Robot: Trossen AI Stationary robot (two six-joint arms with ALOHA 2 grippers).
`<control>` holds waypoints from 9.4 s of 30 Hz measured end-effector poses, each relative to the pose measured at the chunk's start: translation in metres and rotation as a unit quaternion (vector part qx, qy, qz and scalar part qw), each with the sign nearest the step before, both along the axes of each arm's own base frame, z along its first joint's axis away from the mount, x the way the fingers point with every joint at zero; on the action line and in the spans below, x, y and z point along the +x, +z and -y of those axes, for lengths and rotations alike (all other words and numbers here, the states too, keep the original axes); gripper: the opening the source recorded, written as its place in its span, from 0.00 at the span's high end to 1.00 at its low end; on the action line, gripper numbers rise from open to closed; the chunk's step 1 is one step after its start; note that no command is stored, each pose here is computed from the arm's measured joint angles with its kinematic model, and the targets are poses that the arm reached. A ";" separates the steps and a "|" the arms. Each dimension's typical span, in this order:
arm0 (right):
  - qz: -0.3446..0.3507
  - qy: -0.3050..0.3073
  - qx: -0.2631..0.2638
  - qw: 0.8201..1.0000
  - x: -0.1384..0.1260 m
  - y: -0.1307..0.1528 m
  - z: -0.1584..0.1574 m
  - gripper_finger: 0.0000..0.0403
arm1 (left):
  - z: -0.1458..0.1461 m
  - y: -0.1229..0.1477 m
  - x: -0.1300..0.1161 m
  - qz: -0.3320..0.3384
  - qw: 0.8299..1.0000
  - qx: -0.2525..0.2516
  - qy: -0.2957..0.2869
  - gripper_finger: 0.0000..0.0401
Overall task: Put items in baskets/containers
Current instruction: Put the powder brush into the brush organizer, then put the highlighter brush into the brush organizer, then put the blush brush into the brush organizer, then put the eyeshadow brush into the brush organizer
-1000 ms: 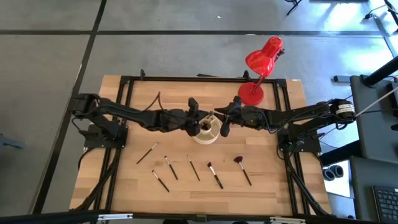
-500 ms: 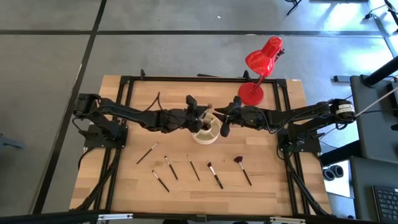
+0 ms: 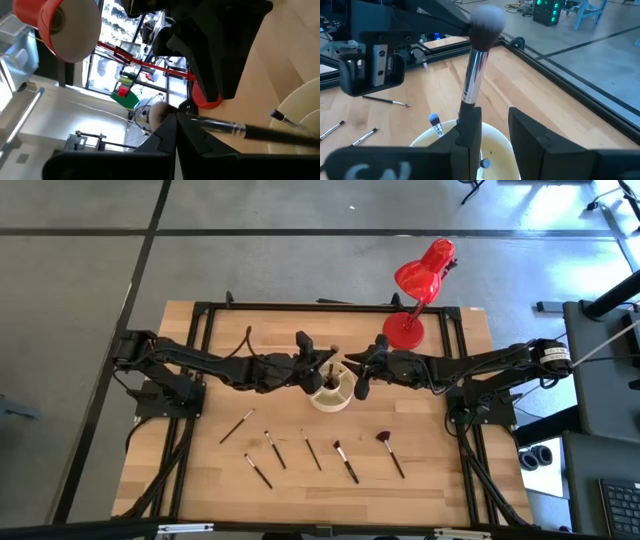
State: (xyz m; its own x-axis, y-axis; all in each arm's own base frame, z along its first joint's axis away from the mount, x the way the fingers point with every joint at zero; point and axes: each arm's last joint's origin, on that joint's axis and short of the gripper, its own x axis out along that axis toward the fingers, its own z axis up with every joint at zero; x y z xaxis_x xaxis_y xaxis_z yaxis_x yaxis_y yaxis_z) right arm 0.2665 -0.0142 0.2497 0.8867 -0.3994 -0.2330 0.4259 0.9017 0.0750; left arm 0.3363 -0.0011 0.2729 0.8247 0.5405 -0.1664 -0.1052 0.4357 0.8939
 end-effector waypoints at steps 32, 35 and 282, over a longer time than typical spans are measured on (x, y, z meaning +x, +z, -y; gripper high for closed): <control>-0.079 -0.038 0.122 0.989 -0.033 0.017 -0.004 0.76 | -0.001 -0.028 -0.010 0.002 0.969 -0.237 0.073 0.82; -0.120 -0.037 0.152 0.980 -0.037 0.010 -0.013 0.76 | -0.001 -0.027 -0.011 0.016 0.970 -0.217 0.104 0.77; -0.151 -0.156 -0.112 0.970 0.018 0.041 -0.021 0.70 | 0.034 -0.084 -0.118 -0.126 0.683 -0.541 0.474 0.77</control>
State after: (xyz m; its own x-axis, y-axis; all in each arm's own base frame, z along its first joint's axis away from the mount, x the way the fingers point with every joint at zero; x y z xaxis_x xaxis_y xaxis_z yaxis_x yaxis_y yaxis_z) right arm 0.2843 0.0068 0.2910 0.6202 -0.7073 -0.3393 0.6522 0.7053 -0.2779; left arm 0.2179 -0.0348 0.1886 0.0615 0.2596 -0.9638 -0.7012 0.6984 0.1433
